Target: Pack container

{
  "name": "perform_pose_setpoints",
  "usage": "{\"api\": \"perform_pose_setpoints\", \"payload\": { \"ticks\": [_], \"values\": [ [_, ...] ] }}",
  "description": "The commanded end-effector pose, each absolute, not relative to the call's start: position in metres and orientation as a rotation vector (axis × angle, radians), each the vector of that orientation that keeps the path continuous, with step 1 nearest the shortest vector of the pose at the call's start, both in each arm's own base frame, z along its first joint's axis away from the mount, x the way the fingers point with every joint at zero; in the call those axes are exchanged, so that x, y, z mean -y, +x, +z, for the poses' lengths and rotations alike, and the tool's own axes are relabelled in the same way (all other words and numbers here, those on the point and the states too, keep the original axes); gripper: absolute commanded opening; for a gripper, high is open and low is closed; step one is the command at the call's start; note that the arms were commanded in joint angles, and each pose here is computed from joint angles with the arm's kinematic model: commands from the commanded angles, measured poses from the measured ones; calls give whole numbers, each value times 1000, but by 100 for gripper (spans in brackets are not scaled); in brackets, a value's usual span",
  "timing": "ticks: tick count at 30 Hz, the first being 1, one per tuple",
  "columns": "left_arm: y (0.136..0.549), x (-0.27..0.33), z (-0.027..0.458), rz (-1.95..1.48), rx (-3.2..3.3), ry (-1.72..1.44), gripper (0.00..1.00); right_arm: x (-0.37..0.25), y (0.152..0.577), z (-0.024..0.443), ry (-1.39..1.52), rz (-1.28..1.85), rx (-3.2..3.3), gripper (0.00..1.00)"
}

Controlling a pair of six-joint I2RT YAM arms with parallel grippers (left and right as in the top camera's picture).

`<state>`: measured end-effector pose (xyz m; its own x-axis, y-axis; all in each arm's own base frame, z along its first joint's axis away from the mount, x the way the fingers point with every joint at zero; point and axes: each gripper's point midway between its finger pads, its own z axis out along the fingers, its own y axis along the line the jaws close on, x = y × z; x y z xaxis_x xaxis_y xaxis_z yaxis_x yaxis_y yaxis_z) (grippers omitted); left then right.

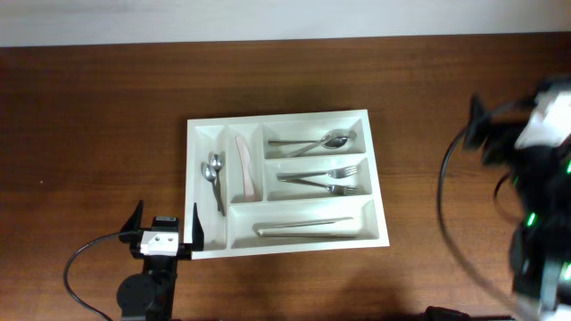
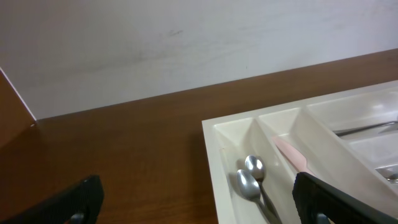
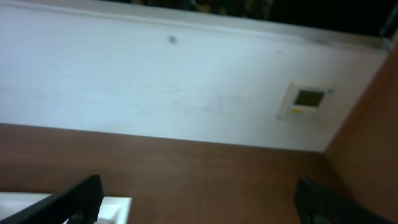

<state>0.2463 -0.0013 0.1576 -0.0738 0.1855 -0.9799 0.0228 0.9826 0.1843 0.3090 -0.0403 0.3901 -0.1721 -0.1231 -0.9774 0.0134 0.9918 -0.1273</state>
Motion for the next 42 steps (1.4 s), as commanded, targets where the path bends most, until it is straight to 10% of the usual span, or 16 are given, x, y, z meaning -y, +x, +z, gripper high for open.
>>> {"api": "perform_pose_setpoints", "payload": {
  "ticks": [1, 19, 42],
  "values": [
    [246, 2, 157, 125, -1641, 161, 99, 11, 274, 390, -155, -87, -1639, 99],
    [246, 2, 157, 125, -1641, 161, 99, -33, 194, 353, -280, -5, -1364, 99],
    [246, 2, 157, 125, -1641, 161, 99, -23, 206, 301, -217, -31, -1365, 99]
  ]
}}
